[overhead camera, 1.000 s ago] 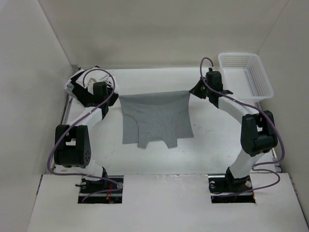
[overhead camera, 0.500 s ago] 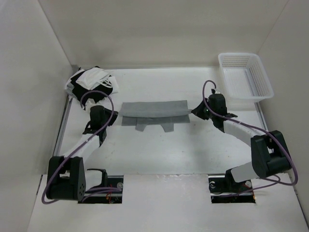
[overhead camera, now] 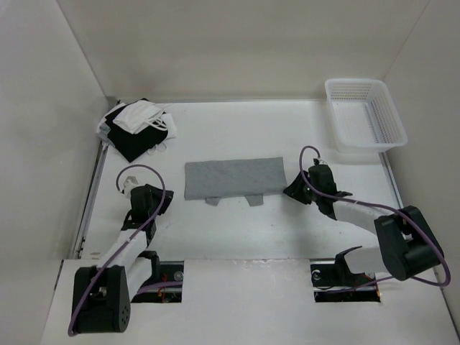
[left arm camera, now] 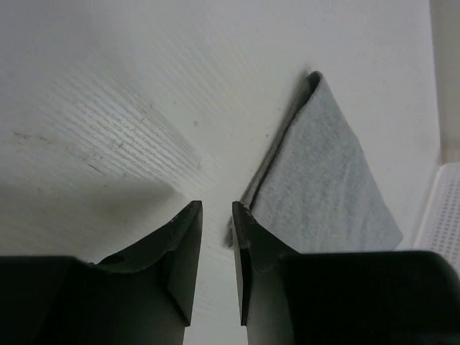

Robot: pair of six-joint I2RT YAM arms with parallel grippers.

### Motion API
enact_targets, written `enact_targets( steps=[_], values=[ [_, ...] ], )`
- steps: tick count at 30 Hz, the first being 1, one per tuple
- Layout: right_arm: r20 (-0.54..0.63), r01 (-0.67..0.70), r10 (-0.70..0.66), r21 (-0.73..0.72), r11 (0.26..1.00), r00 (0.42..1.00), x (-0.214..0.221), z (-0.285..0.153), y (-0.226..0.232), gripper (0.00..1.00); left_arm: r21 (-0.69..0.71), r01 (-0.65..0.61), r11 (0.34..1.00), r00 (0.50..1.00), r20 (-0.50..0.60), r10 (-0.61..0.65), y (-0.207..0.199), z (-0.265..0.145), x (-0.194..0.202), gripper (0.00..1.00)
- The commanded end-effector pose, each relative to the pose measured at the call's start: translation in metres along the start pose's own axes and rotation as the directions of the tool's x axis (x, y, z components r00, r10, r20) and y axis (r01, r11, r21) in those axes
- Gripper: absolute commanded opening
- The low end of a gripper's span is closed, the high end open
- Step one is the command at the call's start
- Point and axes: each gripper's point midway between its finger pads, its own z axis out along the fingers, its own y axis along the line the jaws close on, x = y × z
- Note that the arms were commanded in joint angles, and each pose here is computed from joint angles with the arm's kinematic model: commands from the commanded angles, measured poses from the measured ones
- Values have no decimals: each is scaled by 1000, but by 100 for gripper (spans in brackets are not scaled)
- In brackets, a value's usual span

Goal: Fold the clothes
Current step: Fold the tank top

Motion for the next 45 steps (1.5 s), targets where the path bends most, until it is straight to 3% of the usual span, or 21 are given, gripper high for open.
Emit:
enact_targets(
  steps=[1, 7, 10, 17, 20, 24, 26, 32, 38, 41, 45],
  values=[
    [107, 4, 3, -59, 998, 994, -30, -3, 21, 40, 130, 29, 991, 996, 82, -39, -38, -11, -24, 22],
    [102, -19, 22, -36, 999, 995, -39, 12, 15, 51, 264, -110, 958, 994, 5, 113, -123, -16, 16, 21],
    [79, -45, 49, -46, 998, 996, -37, 20, 15, 51, 307, -182, 934, 980, -25, 199, -150, -12, 50, 21],
    [-2, -149, 150, -132, 980, 989, -27, 36, 27, 33, 354, -196, 914, 969, -75, 237, -164, -7, 83, 21],
    [-9, -189, 190, -169, 967, 982, -29, 39, 32, 31, 358, -206, 911, 966, -75, 248, -160, -9, 85, 21],
    [50, -218, 235, -234, 948, 971, -41, 29, 35, 9, 356, -207, 911, 965, -77, 249, -150, -14, 85, 21],
    [98, -205, 235, -249, 947, 967, -47, 17, 33, 5, 357, -201, 912, 967, -79, 243, -146, -17, 84, 21],
    [240, -85, 153, -270, 959, 959, -69, -34, 43, 3, 392, -182, 902, 968, -87, 234, -149, -30, 86, 21],
    [375, 172, -101, -160, 972, 922, -91, -90, 82, 4, 416, -144, 898, 976, -89, 198, -150, -46, 81, 21],
    [384, 301, -223, -155, 941, 896, -91, -104, 113, 4, 415, -138, 899, 980, -76, 185, -145, -50, 74, 21],
    [329, 445, -359, -236, 864, 873, -55, -104, 173, 4, 405, -129, 905, 983, -67, 170, -136, -54, 66, 21]
  ],
)
